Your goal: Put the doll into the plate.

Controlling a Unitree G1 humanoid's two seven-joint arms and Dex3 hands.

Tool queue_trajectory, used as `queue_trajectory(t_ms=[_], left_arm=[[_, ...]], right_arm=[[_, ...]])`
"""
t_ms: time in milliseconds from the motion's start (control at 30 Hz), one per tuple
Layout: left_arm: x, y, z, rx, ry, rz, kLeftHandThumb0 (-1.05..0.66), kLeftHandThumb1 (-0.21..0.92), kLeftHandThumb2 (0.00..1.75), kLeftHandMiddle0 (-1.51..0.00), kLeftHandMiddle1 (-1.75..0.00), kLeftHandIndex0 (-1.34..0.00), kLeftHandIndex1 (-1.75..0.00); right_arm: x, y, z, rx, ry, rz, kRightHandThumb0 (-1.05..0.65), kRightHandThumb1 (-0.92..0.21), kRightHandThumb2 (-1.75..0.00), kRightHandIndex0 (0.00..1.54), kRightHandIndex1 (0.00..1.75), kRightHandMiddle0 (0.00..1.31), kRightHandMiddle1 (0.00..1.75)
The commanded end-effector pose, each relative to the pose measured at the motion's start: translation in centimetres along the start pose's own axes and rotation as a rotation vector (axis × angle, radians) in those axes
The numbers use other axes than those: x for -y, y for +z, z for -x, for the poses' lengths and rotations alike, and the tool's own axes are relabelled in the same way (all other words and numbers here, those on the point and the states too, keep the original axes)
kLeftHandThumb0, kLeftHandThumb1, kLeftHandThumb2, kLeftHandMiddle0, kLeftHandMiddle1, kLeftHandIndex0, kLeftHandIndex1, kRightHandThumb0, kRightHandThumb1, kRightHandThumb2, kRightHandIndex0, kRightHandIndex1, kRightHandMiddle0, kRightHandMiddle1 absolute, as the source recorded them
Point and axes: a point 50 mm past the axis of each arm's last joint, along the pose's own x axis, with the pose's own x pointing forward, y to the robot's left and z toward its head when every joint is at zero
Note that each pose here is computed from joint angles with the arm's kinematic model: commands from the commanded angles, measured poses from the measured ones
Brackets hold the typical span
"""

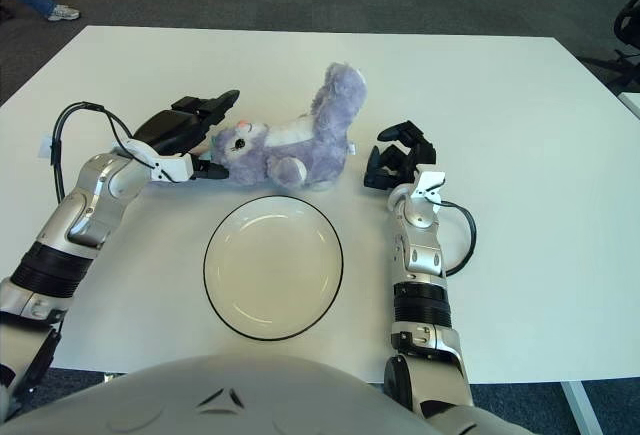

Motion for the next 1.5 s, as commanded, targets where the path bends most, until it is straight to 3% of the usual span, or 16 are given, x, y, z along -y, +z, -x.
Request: queue_trajectory(t_ms=[0, 333, 467, 500, 533, 567, 600, 700, 867, 1067, 1200, 1333, 1467], left_arm=[[0.4, 0.5, -0.1, 0.023, -0.039, 0.048, -1.02, 0.92, 0.37, 0.00, -0.16, 0.00, 0.00], [0.7, 1.6, 0.0, 0.058, -0.077, 0.087, -0.99, 0.92, 0.40, -0.02, -0.10, 0.00, 0.00], [0.8, 2.1, -0.2, 0.048, -0.099, 0.087, -0.97, 0.92, 0.38, -0.11, -0.14, 0.00, 0.00], [0.8, 2.2, -0.2, 0.045, -0.105, 0.085, -0.97, 0.92, 0.38, -0.12, -0.20, 0.00, 0.00], [0.7, 2.5, -0.2, 0.041, -0.111, 0.081, -0.97, 0.92, 0.38, -0.10, -0.38, 0.00, 0.00], [0.6, 2.6, -0.2, 0.038, -0.115, 0.079, -0.97, 0.92, 0.38, -0.06, -0.65, 0.00, 0.00], [0.6, 2.8, -0.1, 0.036, -0.119, 0.077, -0.97, 0.92, 0.39, -0.05, -0.76, 0.00, 0.00], [0.6, 3.0, -0.1, 0.028, -0.129, 0.077, -0.98, 0.92, 0.38, -0.02, -1.35, 0.00, 0.00], [0.7, 3.1, 0.1, 0.032, -0.141, 0.089, -0.99, 0.92, 0.38, -0.07, -1.68, 0.00, 0.00], [1.2, 3.4, 0.3, 0.095, -0.110, 0.123, -1.04, 0.92, 0.44, -0.27, -1.74, -0.02, -0.03], [1.4, 3.7, 0.4, 0.128, -0.090, 0.147, -1.05, 0.92, 0.47, -0.31, -1.74, 0.00, -0.02], [1.0, 5.1, 0.4, 0.191, -0.048, 0.162, -1.05, 0.92, 0.48, -0.37, -1.75, 0.00, 0.00], [1.0, 5.1, 0.4, 0.207, -0.031, 0.159, -1.05, 0.92, 0.49, -0.41, -1.75, -0.01, -0.01]], right_arm=[[0.2, -0.8, 0.2, -0.042, -0.005, 0.012, -0.02, 0.06, -1.66, 0.90, 1.75, 0.80, 1.48], [0.2, -0.8, 0.1, -0.041, -0.002, 0.017, -0.02, 0.06, -1.66, 0.90, 1.75, 0.79, 1.48], [0.2, -0.8, 0.1, -0.040, 0.001, 0.016, -0.02, 0.07, -1.66, 0.90, 1.75, 0.81, 1.47], [0.2, -0.8, 0.1, -0.040, 0.001, 0.016, -0.02, 0.07, -1.66, 0.90, 1.75, 0.81, 1.47], [0.2, -0.8, 0.1, -0.040, 0.001, 0.016, -0.02, 0.07, -1.66, 0.90, 1.75, 0.81, 1.47], [0.2, -0.8, 0.1, -0.040, 0.000, 0.016, -0.02, 0.07, -1.66, 0.90, 1.75, 0.81, 1.46], [0.2, -0.8, 0.1, -0.040, 0.000, 0.016, -0.02, 0.07, -1.66, 0.90, 1.75, 0.81, 1.46], [0.2, -0.8, 0.1, -0.040, -0.001, 0.015, -0.02, 0.06, -1.66, 0.90, 1.75, 0.81, 1.46], [0.1, -0.7, 0.2, -0.038, 0.001, 0.018, -0.02, 0.06, -1.65, 0.90, 1.75, 0.80, 1.47], [0.1, -0.7, 0.2, -0.040, 0.004, 0.025, -0.02, 0.06, -1.65, 0.90, 1.75, 0.80, 1.47], [0.2, -0.8, 0.2, -0.040, 0.006, 0.024, -0.02, 0.07, -1.67, 0.90, 1.75, 0.80, 1.48], [0.2, -0.8, 0.2, -0.040, 0.010, 0.027, -0.02, 0.07, -1.68, 0.91, 1.75, 0.80, 1.49], [0.2, -0.8, 0.2, -0.038, 0.012, 0.031, -0.02, 0.08, -1.69, 0.91, 1.75, 0.79, 1.51]])
